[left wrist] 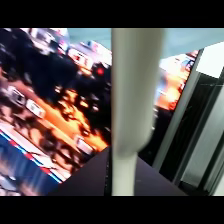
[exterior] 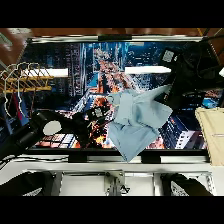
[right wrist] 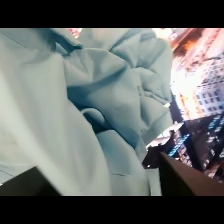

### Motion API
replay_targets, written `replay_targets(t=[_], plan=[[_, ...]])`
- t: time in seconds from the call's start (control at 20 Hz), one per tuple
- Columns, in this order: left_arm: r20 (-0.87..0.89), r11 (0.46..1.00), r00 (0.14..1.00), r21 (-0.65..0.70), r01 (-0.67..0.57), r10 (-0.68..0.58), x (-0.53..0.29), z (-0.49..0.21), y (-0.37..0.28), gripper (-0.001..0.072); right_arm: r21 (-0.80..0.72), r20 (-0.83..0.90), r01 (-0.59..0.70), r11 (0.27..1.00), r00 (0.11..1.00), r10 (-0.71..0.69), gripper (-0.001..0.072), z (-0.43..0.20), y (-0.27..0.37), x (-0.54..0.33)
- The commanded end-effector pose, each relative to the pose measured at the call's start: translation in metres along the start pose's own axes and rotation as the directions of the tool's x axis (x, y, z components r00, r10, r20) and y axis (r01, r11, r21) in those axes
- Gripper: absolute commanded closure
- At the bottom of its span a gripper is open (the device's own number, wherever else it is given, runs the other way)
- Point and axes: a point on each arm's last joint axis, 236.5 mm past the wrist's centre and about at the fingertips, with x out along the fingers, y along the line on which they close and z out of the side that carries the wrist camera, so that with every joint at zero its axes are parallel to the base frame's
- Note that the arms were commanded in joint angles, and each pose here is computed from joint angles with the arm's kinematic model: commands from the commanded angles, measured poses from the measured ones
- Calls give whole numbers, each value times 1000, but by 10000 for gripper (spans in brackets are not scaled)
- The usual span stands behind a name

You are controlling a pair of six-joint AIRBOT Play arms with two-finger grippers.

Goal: Fold the shirts.

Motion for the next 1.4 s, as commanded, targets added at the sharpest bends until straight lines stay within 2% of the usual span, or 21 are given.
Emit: replay_targets(t=[0.0, 0.05, 0.15, 0.2, 0.3, 0.35, 0.4, 0.45, 0.7, 0.8, 0.9, 1.0, 1.15, 1.25, 1.35], plan=[[28, 996, 997, 46, -72, 71, -12, 14, 19, 665, 18, 2, -61, 998, 998, 61, 402, -1, 3, 16], [21, 992, 994, 65, -104, 103, -13, 12, 26, 663, 16, 6, -53, 998, 999, 53, 619, 0, 1, 15], [12, 982, 987, 98, -162, 162, -14, 10, 41, 655, 11, 14, -32, 999, 999, 32, 635, 2, -3, 14], [15, 979, 984, 97, -179, 179, -14, 10, 47, 602, 10, 17, -24, 1000, 1000, 24, 635, 3, -4, 13], [21, 973, 976, 84, -217, 216, -17, 8, 61, 292, 1, 11, 9, 1000, 1000, -9, 635, 2, -8, 8], [15, 967, 970, 80, -241, 241, -20, 4, 71, 173, -8, 6, 25, 1000, 1000, -25, 636, 1, -10, 5], [8, 963, 965, 69, -260, 261, -23, 0, 80, 112, -21, -7, 47, 999, 999, -47, 636, -2, -13, 2], [3, 960, 960, 37, -279, 279, -26, -5, 91, 14, -31, -22, 68, 997, 997, -69, 636, -5, -15, -2], [0, 910, 923, -166, -380, 385, -64, -20, 145, 6, -45, -17, 113, 993, 993, -114, 636, -2, -15, -18], [4, 843, 905, -367, -394, 425, -80, -24, 164, 28, -34, 22, 127, 991, 992, -126, 637, 8, -12, -25], [37, 756, 923, -586, -291, 384, -78, -23, 161, 29, -17, 85, 169, 985, 982, -167, 637, 23, -13, -39], [155, 709, 950, -699, -90, 273, -62, -4, 138, 29, 30, 161, 239, 971, 957, -241, 637, 41, -17, -59], [354, 569, 912, -802, 184, 204, -29, 28, 111, 29, 97, 257, 282, 955, 919, -297, 637, 64, -12, -87], [400, 495, 891, -831, 255, 213, -1, 36, 101, 30, 129, 308, 271, 954, 903, -298, 637, 75, -2, -101], [437, 466, 873, -832, 301, 216, 18, 53, 98, 30, 149, 332, 272, 951, 892, -307, 637, 80, 5, -112]])
